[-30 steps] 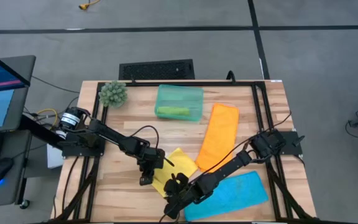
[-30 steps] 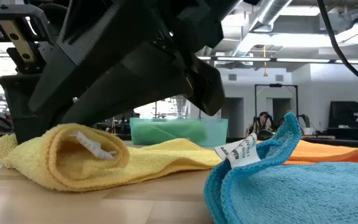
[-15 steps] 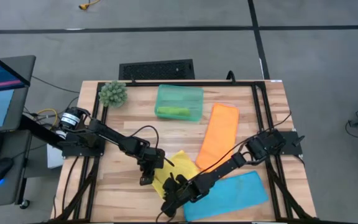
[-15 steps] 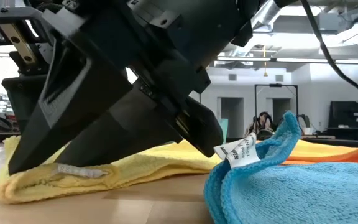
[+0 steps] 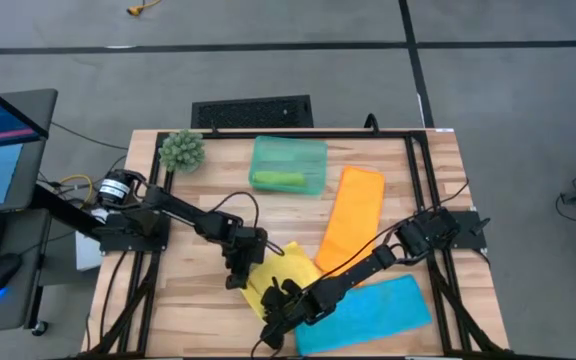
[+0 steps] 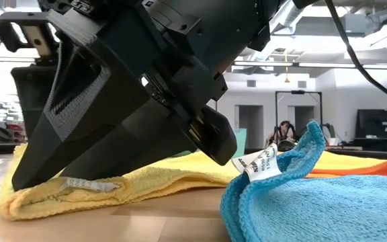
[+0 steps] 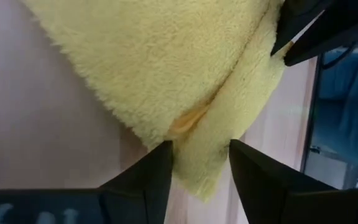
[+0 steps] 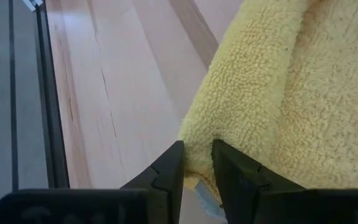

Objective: Roll microfiber towels into tight, uniform cylinder then place into a basket
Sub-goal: Roll the yellow towel

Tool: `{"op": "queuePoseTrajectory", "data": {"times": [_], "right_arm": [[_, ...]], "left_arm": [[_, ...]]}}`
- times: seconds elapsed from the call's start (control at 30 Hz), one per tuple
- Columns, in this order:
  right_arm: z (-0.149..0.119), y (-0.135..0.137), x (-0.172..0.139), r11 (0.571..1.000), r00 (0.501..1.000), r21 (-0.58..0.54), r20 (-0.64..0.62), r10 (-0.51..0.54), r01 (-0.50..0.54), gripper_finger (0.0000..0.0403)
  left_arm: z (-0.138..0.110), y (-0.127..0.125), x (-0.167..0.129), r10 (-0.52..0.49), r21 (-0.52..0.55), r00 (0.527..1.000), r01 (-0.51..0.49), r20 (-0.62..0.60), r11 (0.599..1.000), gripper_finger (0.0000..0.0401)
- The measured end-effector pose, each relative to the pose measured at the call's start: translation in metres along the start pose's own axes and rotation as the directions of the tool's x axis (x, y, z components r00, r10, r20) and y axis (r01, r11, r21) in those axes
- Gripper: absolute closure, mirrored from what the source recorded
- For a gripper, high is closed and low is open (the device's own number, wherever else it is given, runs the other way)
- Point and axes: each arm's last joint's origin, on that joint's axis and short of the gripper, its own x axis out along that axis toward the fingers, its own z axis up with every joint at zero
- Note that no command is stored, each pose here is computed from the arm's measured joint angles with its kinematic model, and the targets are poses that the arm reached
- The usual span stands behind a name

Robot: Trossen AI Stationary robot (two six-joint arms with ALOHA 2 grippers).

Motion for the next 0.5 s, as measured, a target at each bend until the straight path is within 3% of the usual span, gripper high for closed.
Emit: {"op": "queuePoseTrajectory", "data": {"times": [0.17, 0.3, 0.4, 0.5], "right_arm": [[0.0, 0.0, 0.0, 1.0, 1.0, 0.0, -0.002, 0.0, 0.0, 0.029], [0.0, 0.0, 0.0, 1.0, 1.0, -0.001, -0.005, 0.0, 0.0, 0.0297], [-0.001, -0.001, 0.0, 1.0, 1.0, -0.002, -0.006, -0.001, 0.001, 0.0304], [-0.001, -0.001, 0.0, 1.0, 1.0, -0.012, -0.006, -0.001, 0.001, 0.0308]], "left_arm": [[-0.004, -0.001, -0.015, 0.024, 0.073, 1.0, -0.024, -0.003, 0.997, 0.0243], [-0.011, -0.018, -0.028, 0.033, 0.235, 0.999, -0.034, 0.009, 0.971, 0.0247], [-0.018, -0.038, -0.037, 0.016, 0.371, 0.999, -0.03, 0.039, 0.928, 0.0248], [-0.028, -0.061, -0.041, 0.025, 0.539, 0.997, -0.061, 0.074, 0.84, 0.0248]]}}
